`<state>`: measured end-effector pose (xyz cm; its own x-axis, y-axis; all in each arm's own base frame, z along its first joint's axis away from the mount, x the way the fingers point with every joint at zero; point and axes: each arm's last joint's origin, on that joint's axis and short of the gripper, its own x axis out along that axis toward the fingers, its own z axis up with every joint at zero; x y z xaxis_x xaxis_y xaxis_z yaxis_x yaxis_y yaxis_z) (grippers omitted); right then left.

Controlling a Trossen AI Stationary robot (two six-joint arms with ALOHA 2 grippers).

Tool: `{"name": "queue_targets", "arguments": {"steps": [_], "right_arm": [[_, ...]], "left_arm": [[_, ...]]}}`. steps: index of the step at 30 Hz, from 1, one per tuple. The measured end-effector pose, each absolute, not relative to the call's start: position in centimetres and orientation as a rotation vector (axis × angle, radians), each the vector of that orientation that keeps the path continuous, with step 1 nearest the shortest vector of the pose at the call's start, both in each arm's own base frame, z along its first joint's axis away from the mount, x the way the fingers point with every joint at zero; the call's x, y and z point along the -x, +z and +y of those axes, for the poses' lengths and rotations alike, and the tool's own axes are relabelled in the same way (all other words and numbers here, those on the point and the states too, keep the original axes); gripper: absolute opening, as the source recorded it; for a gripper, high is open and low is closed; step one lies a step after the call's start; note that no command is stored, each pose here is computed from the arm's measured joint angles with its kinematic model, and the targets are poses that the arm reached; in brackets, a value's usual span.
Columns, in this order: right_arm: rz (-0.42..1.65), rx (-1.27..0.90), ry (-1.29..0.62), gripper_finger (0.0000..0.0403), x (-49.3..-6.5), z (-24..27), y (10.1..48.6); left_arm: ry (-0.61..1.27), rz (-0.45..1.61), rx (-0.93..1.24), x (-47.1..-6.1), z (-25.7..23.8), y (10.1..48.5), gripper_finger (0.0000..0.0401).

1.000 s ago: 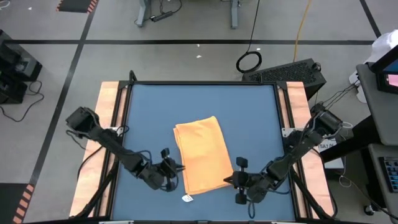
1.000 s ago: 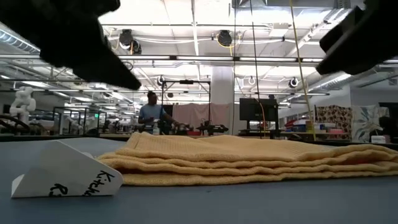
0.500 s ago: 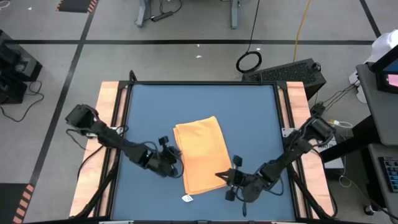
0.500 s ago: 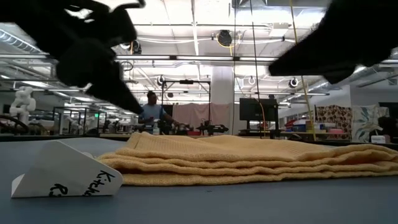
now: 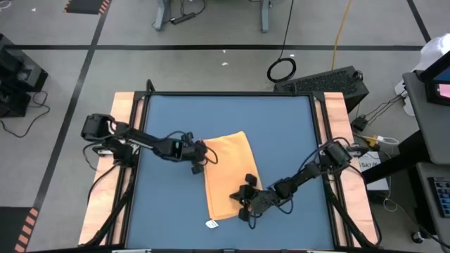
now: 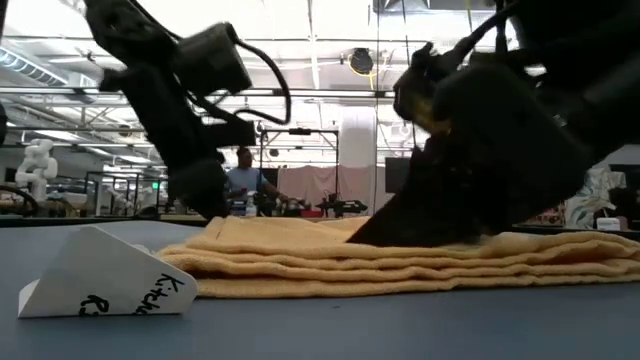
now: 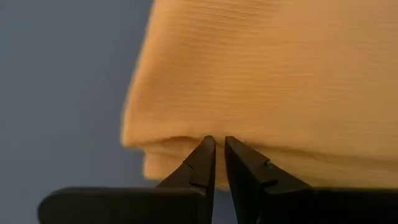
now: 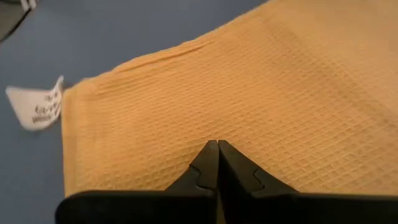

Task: Roll towel
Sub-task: Roll the yellow towel

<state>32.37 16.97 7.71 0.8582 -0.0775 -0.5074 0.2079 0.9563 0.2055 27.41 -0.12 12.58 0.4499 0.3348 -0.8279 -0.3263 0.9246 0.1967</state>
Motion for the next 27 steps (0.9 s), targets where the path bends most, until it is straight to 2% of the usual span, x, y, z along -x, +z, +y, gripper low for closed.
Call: {"name": "queue_targets", "arguments": {"steps": [9,16,22,25,27], "right_arm": [[0.49,-0.319,-0.204,0.0,-34.5,17.9,7.1],[0.475,-0.218,-0.255,0.0,-35.6,16.9,8.0],[0.491,-0.254,-0.062,0.0,-36.2,16.8,10.8],[0.49,-0.24,0.022,0.0,-36.0,16.9,12.6],[0.48,-0.219,0.061,0.0,-35.7,17.1,13.8]], "left_arm": [[0.454,0.989,-0.053,-28.3,4.4,12.6,0.0043],[0.428,0.98,-0.034,-27.5,3.1,16.0,0.0043],[0.332,0.831,-0.016,-27.7,-0.1,17.9,0.0043],[0.297,0.771,-0.019,-28.4,-1.1,17.3,0.0043],[0.299,0.802,-0.021,-28.4,-1.1,16.0,0.0043]]}}
